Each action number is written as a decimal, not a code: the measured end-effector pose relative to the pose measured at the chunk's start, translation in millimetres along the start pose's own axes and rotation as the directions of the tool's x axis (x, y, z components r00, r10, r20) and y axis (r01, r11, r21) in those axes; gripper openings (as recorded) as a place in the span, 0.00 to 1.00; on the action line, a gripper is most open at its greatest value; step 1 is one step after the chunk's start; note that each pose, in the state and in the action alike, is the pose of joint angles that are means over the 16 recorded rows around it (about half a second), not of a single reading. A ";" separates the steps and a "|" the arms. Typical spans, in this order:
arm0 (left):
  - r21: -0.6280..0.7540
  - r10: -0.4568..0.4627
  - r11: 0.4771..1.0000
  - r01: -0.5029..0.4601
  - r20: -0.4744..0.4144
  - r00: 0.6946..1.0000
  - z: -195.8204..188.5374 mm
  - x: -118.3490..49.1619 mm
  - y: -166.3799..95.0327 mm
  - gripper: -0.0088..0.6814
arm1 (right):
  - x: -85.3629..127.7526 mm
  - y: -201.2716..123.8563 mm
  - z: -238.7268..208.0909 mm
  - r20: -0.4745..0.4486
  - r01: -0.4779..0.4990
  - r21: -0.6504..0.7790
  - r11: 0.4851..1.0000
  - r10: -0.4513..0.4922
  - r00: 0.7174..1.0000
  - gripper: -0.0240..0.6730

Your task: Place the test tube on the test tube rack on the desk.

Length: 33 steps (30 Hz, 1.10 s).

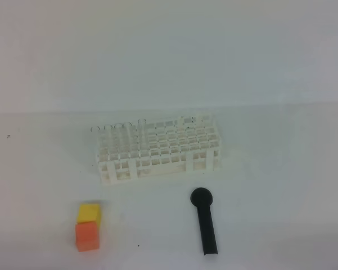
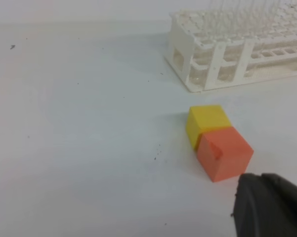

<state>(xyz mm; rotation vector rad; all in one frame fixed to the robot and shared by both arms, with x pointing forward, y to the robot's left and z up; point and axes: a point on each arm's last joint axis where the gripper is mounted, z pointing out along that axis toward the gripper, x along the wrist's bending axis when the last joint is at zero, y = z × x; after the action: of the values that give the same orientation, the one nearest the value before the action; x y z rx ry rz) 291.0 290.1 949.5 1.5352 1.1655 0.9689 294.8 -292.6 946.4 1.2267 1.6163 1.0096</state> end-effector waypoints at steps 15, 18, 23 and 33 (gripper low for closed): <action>0.002 -0.031 1.000 0.031 -0.072 0.997 -0.4 3.9 -0.3 0.01 | 0.0 0.0 0.0 0.000 0.000 0.000 1.000 0.000 1.000 0.03; 0.002 -0.043 0.999 0.044 -0.112 0.993 -0.7 6.1 -0.5 0.01 | 0.0 0.0 0.0 0.000 0.000 0.000 1.000 0.000 1.000 0.03; 0.002 -0.059 0.998 0.060 -0.179 0.982 -1.3 9.7 -0.9 0.01 | 0.0 0.0 0.0 0.000 0.000 0.000 1.000 0.000 1.000 0.03; 0.000 -0.077 0.997 0.079 -0.254 0.964 -2.4 13.7 -1.4 0.01 | 0.0 0.0 0.0 0.000 0.000 0.000 1.000 0.000 1.000 0.03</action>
<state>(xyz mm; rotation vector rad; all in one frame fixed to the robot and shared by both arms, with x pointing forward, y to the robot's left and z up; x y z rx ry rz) 291.7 304.1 949.4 1.3905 1.4014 1.1312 294.8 -292.6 946.4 1.2267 1.6163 1.0096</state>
